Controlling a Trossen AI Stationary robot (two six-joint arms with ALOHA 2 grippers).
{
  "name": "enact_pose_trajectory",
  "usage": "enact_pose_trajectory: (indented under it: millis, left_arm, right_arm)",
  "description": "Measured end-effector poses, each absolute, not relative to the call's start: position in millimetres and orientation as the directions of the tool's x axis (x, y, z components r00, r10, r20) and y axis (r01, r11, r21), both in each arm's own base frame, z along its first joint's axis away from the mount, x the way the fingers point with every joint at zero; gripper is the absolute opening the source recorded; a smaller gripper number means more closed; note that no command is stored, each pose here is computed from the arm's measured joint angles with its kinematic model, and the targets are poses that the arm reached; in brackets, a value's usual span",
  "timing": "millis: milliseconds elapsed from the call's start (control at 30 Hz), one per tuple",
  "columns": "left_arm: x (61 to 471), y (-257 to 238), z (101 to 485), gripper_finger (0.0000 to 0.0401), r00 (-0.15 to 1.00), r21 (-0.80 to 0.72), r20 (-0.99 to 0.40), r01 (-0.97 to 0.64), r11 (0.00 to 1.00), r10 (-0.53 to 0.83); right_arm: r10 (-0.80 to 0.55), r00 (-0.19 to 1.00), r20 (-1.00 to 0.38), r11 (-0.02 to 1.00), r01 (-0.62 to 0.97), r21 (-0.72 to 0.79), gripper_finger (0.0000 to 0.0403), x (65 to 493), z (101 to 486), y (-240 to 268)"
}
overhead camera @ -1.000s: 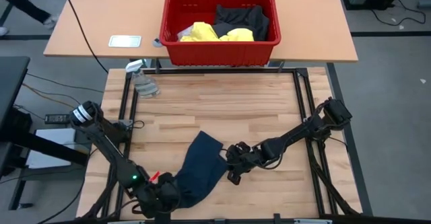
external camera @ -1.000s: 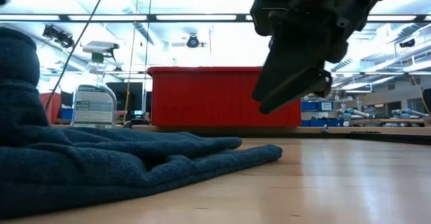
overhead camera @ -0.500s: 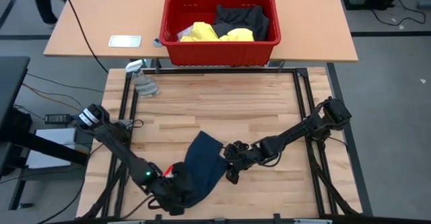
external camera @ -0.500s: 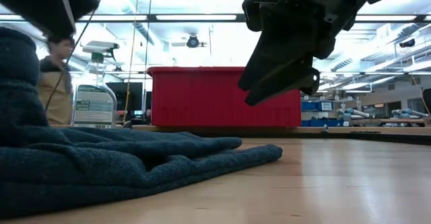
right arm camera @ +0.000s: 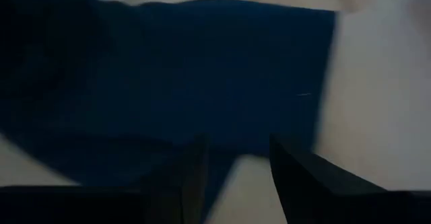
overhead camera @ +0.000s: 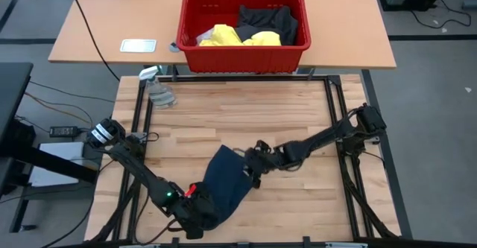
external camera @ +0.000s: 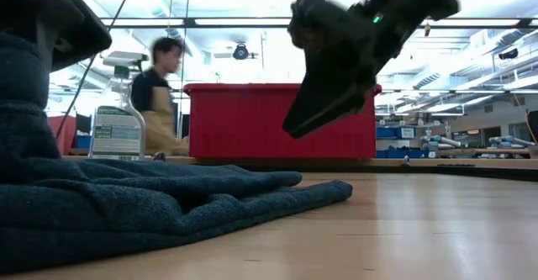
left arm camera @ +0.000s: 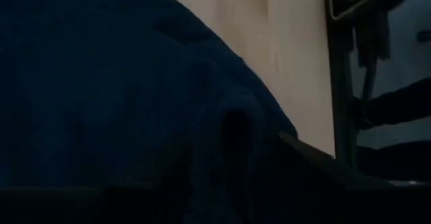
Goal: Fold laundry
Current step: Fold the dark blue shorts
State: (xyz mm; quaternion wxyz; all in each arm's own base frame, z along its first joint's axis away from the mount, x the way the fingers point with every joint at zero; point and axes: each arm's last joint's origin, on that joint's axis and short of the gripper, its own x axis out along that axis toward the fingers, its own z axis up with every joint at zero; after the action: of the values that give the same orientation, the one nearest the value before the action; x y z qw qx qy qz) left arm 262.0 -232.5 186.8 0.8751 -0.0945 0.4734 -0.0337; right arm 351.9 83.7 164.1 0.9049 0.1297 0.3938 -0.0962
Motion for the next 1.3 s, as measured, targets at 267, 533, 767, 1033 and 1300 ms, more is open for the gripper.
enact_pose_trajectory:
  millis: [267, 533, 767, 1033, 1300]
  left_arm:
    - [259.9, -236.8, 187.5, 0.0020, 0.543, -0.210, -0.819, 0.011, 0.978, -0.183]
    - [257.1, -234.9, 187.4, 0.0016, 0.525, -0.176, -0.835, 0.031, 0.984, -0.166]
    - [251.0, -229.5, 194.0, 0.0009, 0.501, -0.160, -0.853, 0.016, 0.987, -0.146]
    - [242.4, -224.6, 202.9, 0.0007, 0.496, -0.139, -0.861, -0.022, 0.990, -0.110]
    - [221.3, -218.7, 248.0, 0.0006, 0.615, -0.092, -0.786, -0.016, 0.996, -0.063]
  right_arm:
    - [0.014, 0.570, -0.822, 0.653, 0.618, 0.439, 0.0163, 354.0, 157.0, 16.4]
    - [0.086, 0.591, -0.802, 0.583, 0.623, 0.521, 0.0162, 360.4, 151.1, 7.9]
    - [0.144, 0.597, -0.789, 0.542, 0.619, 0.568, 0.0160, 373.9, 118.2, 33.4]
    - [0.139, 0.609, -0.781, 0.539, 0.615, 0.575, 0.0033, 373.0, 120.8, 38.3]
    - [0.203, 0.678, -0.706, 0.499, 0.549, 0.670, 0.0007, 364.6, 164.4, 56.5]
